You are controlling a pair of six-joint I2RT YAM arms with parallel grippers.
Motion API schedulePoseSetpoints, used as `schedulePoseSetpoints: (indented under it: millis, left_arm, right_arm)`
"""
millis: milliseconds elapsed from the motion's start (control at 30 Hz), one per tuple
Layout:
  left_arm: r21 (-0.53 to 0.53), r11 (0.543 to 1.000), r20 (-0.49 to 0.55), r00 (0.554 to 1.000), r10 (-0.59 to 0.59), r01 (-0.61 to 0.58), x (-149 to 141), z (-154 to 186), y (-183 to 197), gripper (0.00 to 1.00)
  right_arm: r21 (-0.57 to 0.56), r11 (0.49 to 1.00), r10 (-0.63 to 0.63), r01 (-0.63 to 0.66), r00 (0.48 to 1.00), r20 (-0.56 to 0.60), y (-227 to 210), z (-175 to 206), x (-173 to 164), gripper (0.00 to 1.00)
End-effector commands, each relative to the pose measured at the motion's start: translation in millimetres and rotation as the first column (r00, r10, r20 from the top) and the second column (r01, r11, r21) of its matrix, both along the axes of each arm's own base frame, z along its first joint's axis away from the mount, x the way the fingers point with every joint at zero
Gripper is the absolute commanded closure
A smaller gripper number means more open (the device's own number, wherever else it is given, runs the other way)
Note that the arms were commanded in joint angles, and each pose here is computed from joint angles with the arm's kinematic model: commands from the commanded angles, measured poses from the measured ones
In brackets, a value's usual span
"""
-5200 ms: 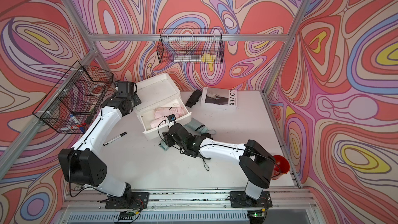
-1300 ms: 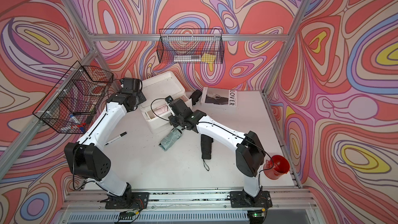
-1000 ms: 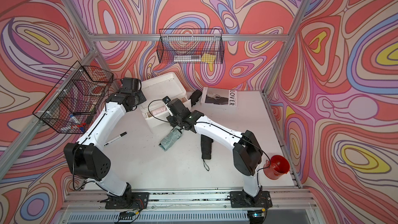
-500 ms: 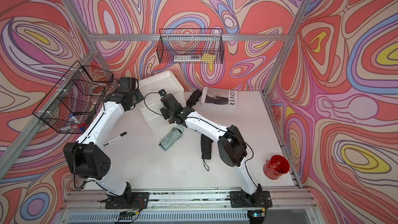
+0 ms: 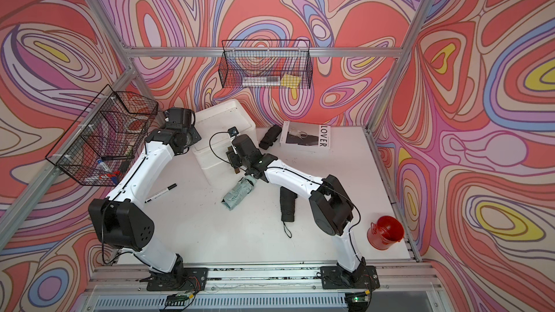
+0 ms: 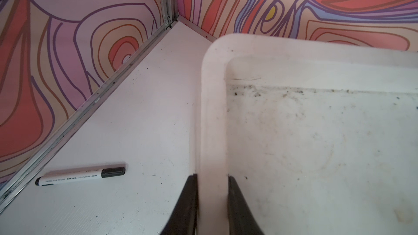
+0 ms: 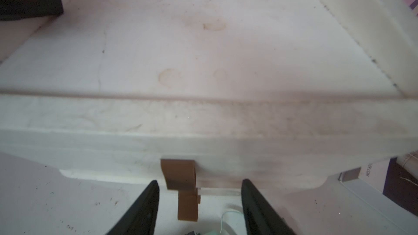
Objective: Place the umbrella in the drawer by color
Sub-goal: Close the drawer in the storage box, then open the drawer in the storage box.
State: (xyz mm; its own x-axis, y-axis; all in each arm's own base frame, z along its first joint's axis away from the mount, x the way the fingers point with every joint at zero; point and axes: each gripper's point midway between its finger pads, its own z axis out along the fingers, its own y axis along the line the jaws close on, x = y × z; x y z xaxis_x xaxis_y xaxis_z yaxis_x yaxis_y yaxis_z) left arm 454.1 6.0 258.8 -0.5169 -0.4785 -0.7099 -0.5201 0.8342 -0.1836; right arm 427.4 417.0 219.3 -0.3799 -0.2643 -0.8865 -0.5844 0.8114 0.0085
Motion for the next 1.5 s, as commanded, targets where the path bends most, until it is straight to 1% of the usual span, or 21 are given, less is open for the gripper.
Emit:
schedulePoseSetpoints:
  millis: [0, 67, 133, 200, 233, 367, 533, 800, 900, 967, 1033, 1133, 1233, 1300, 1333, 1400, 1433, 1467]
  left_arm:
    - [-0.146, 0.989, -0.198, 0.978, -0.062, 0.033, -33.7, -43.4, -31.7, 1.00]
    - [-0.146, 0.989, -0.204, 0.977, -0.056, 0.026, -33.9, -45.6, -31.4, 1.00]
    - [-0.147, 0.989, -0.213, 0.976, -0.050, 0.019, -33.6, -48.7, -31.2, 1.00]
    - [-0.152, 0.988, -0.228, 0.973, -0.048, 0.013, -33.9, -52.0, -31.9, 1.00]
    - [-0.152, 0.988, -0.234, 0.971, -0.047, 0.011, -34.0, -53.2, -32.0, 1.00]
    - [-0.156, 0.988, -0.259, 0.964, -0.051, 0.010, -33.8, -58.7, -33.8, 1.00]
    - [-0.160, 0.987, -0.269, 0.962, -0.052, 0.009, -33.6, -60.0, -34.3, 1.00]
    - [-0.172, 0.985, -0.241, 0.968, -0.061, 0.019, -34.0, -51.0, -35.9, 1.00]
    - [-0.189, 0.982, -0.244, 0.967, -0.070, 0.023, -33.5, -52.6, -38.0, 1.00]
    - [-0.193, 0.981, -0.243, 0.968, -0.069, 0.021, -33.2, -52.1, -37.4, 1.00]
    - [-0.199, 0.980, -0.240, 0.968, -0.068, 0.020, -33.3, -50.6, -36.3, 1.00]
    - [-0.209, 0.978, -0.231, 0.971, -0.069, 0.019, -33.7, -48.5, -35.5, 1.00]
    - [-0.216, 0.976, -0.223, 0.972, -0.070, 0.021, -33.8, -46.5, -35.2, 1.00]
    - [-0.217, 0.976, -0.223, 0.972, -0.070, 0.021, -33.4, -46.8, -35.2, 1.00]
    - [-0.218, 0.976, -0.223, 0.972, -0.071, 0.021, -33.4, -47.1, -35.1, 1.00]
    - [-0.220, 0.975, -0.222, 0.972, -0.070, 0.020, -33.1, -47.1, -34.8, 1.00]
    - [-0.220, 0.975, -0.221, 0.973, -0.069, 0.019, -33.1, -46.6, -34.6, 1.00]
    - [-0.219, 0.975, -0.220, 0.973, -0.067, 0.018, -32.9, -46.7, -34.1, 1.00]
  right_arm:
    - [0.064, 0.997, 0.040, -0.038, 0.999, -0.024, -7.6, 21.9, -24.9, 0.35]
    - [0.089, 0.995, 0.041, -0.036, 0.997, -0.058, -15.8, 17.6, -37.3, 0.33]
    - [0.138, 0.990, 0.042, -0.030, 0.996, -0.084, -20.7, 12.0, -46.6, 0.31]
    - [0.187, 0.981, 0.062, -0.043, 0.994, -0.095, -18.0, 3.7, -51.6, 0.31]
    - [0.193, 0.980, 0.063, -0.043, 0.993, -0.102, -15.6, -2.9, -50.8, 0.31]
    - [0.195, 0.980, 0.047, -0.026, 0.993, -0.104, -2.9, -22.4, -35.2, 0.32]
    - [0.227, 0.974, 0.030, -0.016, 0.998, -0.059, 13.3, -24.0, -14.6, 0.32]
    - [0.178, 0.982, -0.048, 0.058, 0.997, -0.063, 11.7, -60.0, 10.6, 0.35]
    - [0.181, 0.981, -0.050, 0.062, 0.996, -0.071, 13.2, -65.8, 14.8, 0.42]
    - [0.188, 0.981, -0.037, 0.050, 0.997, -0.075, 17.1, -66.7, 15.1, 0.51]
    - [0.194, 0.980, -0.023, 0.038, 0.996, -0.080, 20.4, -66.9, 14.7, 0.55]
    - [0.200, 0.979, -0.018, 0.036, 0.996, -0.090, 22.5, -68.7, 14.8, 0.56]
    - [0.198, 0.980, -0.016, 0.034, 0.996, -0.093, 23.7, -71.4, 15.2, 0.63]
    - [0.198, 0.980, -0.016, 0.035, 0.995, -0.094, 23.7, -72.5, 15.2, 0.70]
    - [0.200, 0.979, -0.018, 0.036, 0.996, -0.090, 23.2, -69.9, 15.2, 0.76]
    - [0.203, 0.978, -0.021, 0.038, 0.996, -0.087, 21.1, -67.1, 14.0, 0.90]
    - [0.207, 0.978, -0.022, 0.038, 0.996, -0.082, 19.7, -63.7, 12.9, 0.98]
    - [0.212, 0.976, -0.022, 0.039, 0.996, -0.081, 17.6, -60.3, 10.7, 1.00]
